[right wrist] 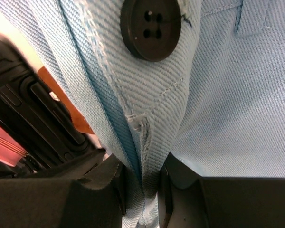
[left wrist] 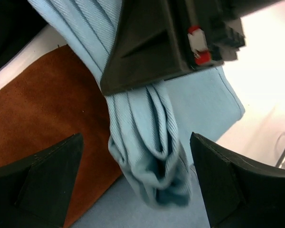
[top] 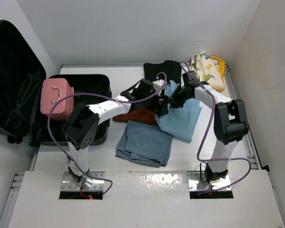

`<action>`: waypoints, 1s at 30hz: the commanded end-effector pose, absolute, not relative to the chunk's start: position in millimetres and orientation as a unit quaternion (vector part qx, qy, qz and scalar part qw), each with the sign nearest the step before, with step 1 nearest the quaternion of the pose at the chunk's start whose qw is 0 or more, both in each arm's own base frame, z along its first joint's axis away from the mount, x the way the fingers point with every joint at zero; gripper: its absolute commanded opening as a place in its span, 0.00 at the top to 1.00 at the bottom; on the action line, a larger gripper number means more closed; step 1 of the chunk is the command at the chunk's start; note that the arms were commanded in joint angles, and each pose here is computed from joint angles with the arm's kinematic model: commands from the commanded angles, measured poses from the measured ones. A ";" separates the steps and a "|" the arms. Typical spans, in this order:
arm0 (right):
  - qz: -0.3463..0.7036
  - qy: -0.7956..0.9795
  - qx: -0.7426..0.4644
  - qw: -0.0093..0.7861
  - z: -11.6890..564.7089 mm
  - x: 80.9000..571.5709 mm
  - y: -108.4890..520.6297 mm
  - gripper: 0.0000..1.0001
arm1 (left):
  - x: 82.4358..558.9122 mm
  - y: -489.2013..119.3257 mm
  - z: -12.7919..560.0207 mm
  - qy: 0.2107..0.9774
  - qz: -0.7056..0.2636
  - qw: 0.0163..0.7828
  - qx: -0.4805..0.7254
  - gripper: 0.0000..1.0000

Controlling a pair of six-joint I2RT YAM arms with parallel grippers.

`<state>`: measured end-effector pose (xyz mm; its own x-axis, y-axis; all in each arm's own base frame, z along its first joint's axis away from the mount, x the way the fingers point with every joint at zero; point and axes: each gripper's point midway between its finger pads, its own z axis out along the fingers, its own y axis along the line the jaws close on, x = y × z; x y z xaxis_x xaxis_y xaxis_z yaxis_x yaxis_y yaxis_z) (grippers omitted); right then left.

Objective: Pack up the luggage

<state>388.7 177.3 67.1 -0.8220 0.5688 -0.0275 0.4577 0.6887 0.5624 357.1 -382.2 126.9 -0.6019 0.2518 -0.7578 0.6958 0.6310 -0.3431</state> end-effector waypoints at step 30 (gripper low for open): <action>0.321 0.873 0.275 0.242 181.7 412.7 87.2 0.30 | 445.3 -334.6 227.4 0.796 -0.326 0.491 0.133 1.00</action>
